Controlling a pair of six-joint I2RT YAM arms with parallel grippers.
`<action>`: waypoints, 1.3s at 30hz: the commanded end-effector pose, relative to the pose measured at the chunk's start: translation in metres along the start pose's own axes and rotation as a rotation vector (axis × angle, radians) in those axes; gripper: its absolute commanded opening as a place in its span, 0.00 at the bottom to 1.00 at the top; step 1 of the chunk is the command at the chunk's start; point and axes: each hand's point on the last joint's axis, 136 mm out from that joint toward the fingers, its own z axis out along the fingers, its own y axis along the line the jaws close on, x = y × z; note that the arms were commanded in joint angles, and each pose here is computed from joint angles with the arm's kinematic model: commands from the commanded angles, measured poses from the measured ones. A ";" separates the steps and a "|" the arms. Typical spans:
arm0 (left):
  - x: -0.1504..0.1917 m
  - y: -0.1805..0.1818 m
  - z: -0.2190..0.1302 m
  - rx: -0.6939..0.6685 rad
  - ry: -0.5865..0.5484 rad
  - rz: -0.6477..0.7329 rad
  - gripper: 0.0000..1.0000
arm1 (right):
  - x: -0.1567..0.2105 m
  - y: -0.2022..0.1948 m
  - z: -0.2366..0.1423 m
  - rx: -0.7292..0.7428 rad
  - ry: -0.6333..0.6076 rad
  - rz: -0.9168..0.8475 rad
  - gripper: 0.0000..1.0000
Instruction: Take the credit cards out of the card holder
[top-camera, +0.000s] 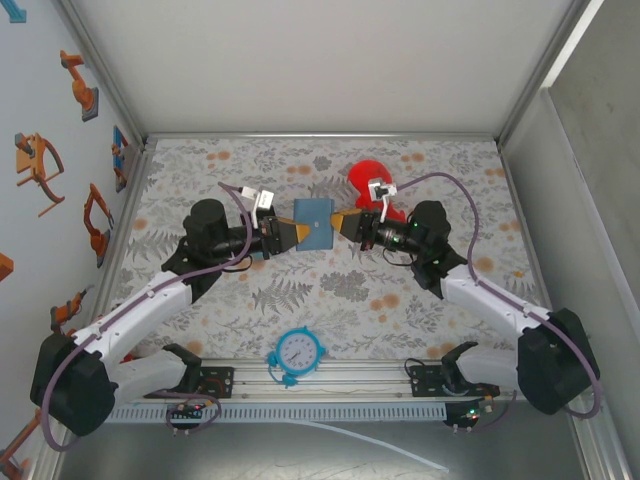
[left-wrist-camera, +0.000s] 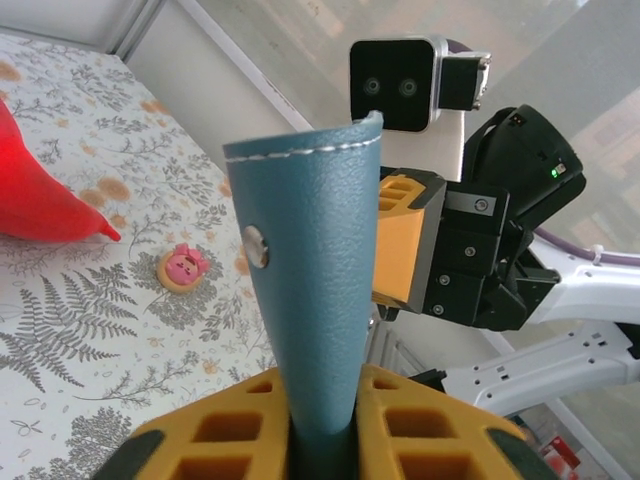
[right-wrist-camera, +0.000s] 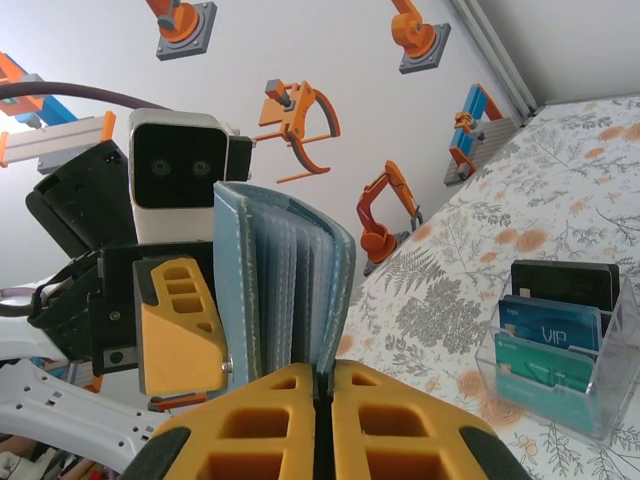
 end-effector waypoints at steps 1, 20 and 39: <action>-0.006 -0.004 0.003 -0.021 0.005 0.012 0.30 | -0.007 0.028 -0.003 -0.055 -0.020 -0.065 0.00; 0.003 0.007 0.030 -0.035 0.059 -0.003 0.97 | -0.019 -0.003 -0.022 0.220 -0.106 -0.015 0.00; 0.008 0.040 0.060 -0.174 0.090 0.028 0.99 | -0.007 -0.018 -0.014 0.402 -0.009 -0.013 0.00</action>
